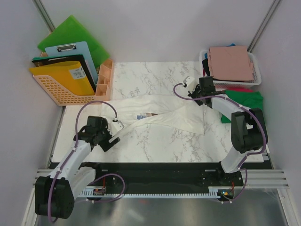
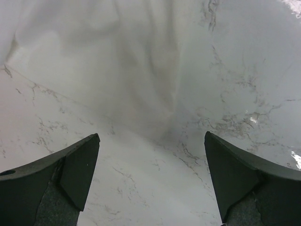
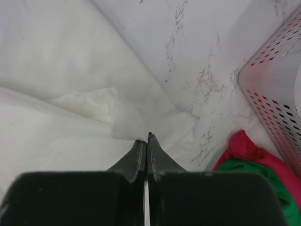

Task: Fold and stack the t-shirts
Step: Fold the tshirt

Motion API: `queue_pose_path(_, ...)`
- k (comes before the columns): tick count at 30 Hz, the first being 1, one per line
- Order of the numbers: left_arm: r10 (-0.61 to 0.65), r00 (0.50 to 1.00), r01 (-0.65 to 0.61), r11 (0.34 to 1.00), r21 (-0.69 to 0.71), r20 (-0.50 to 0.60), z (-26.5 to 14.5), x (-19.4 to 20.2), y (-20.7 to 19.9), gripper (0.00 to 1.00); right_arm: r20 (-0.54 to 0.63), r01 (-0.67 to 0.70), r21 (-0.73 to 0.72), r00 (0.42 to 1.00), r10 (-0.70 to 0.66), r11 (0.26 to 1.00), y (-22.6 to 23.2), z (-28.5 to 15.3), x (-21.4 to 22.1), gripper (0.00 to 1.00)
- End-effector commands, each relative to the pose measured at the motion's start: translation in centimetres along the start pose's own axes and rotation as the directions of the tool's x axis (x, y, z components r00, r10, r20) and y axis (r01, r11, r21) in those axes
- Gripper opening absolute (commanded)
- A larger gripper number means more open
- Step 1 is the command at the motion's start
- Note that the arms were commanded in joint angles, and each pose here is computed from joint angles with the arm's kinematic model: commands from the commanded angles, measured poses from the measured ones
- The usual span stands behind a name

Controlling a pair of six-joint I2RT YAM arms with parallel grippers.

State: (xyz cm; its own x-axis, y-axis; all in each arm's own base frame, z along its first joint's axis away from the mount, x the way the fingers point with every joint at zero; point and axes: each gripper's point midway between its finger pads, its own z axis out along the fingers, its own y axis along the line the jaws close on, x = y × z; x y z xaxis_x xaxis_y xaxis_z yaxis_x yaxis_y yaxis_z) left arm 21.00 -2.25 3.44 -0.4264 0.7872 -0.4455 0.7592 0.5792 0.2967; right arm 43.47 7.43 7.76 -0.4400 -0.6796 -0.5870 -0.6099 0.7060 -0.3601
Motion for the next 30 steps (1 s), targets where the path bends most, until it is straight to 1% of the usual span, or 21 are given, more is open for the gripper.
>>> queue_pose_path(1, 0.075, 0.997, -0.075, 0.997, -0.032, -0.009, 0.4, -0.2, 1.1, 1.00, 0.058, -0.015, 0.003, 0.998, 0.015, 1.000, -0.4, -0.2, -1.7, 0.00)
queue_pose_path(2, 0.073, 0.997, -0.074, 0.997, -0.028, -0.038, 0.9, 0.4, 1.2, 1.00, 0.056, -0.017, 0.001, 0.998, 0.017, 1.000, -0.4, -0.2, -1.6, 0.00)
queue_pose_path(6, 0.057, 0.995, -0.062, 0.996, -0.068, -0.078, 2.2, 1.2, 1.8, 0.97, 0.051, -0.017, -0.016, 0.999, 0.017, 1.000, 0.0, 0.0, -1.3, 0.00)
queue_pose_path(7, 0.043, 0.996, -0.049, 0.996, -0.072, -0.082, 2.4, 1.2, 1.8, 0.90, 0.051, -0.015, -0.017, 0.999, 0.016, 1.000, 0.0, 0.0, -1.3, 0.00)
queue_pose_path(8, 0.038, 0.995, -0.046, 0.995, -0.085, -0.098, 2.5, 1.5, 1.9, 0.79, 0.050, -0.015, -0.018, 0.999, 0.016, 1.000, 0.0, 0.0, -1.3, 0.00)
queue_pose_path(9, 0.035, 0.994, -0.043, 0.996, -0.073, -0.104, 2.9, 1.6, 1.7, 0.62, 0.051, -0.015, -0.019, 0.999, 0.016, 1.000, 0.1, 0.0, -1.3, 0.00)
queue_pose_path(10, 0.027, 0.993, -0.038, 0.995, -0.093, -0.116, 3.0, 1.6, 1.9, 0.09, 0.051, -0.017, -0.021, 0.999, 0.018, 1.000, 0.1, 0.0, -1.3, 0.00)
queue_pose_path(11, 0.020, 0.991, -0.035, 0.993, -0.111, -0.136, 3.0, 1.8, 2.1, 0.02, 0.054, -0.016, -0.021, 0.998, 0.017, 1.000, 0.1, 0.0, -1.4, 0.00)
queue_pose_path(15, 0.025, 0.991, -0.041, 0.992, -0.122, -0.131, 3.1, 1.7, 2.0, 0.02, 0.055, -0.015, -0.020, 0.998, 0.016, 1.000, 0.0, -0.1, -1.5, 0.00)
queue_pose_path(18, 0.030, 0.996, -0.042, 0.988, -0.151, -0.078, 2.4, 0.6, 2.4, 0.02, 0.049, -0.015, -0.019, 0.999, 0.016, 1.000, 0.0, 0.1, -1.3, 0.00)
queue_pose_path(19, 0.030, 0.998, -0.038, 0.984, -0.174, -0.048, 2.0, 0.0, 2.7, 0.02, 0.049, -0.014, -0.021, 0.999, 0.015, 1.000, 0.1, 0.1, -1.3, 0.00)
queue_pose_path(24, 0.030, 1.000, -0.030, 0.977, -0.211, -0.006, 0.1, -1.2, 3.2, 0.02, 0.043, -0.013, -0.023, 0.999, 0.014, 1.000, 0.2, 0.2, -1.1, 0.00)
queue_pose_path(26, 0.034, 0.999, -0.029, 0.966, -0.255, 0.013, -1.0, -1.8, 3.9, 0.02, 0.041, -0.013, -0.024, 0.999, 0.014, 1.000, 0.2, 0.2, -1.1, 0.00)
queue_pose_path(30, 0.058, 0.998, -0.048, 0.947, -0.318, 0.022, -2.4, -2.1, 5.0, 0.02, 0.040, -0.013, -0.027, 0.999, 0.014, 1.000, 0.2, 0.3, -1.0, 0.00)
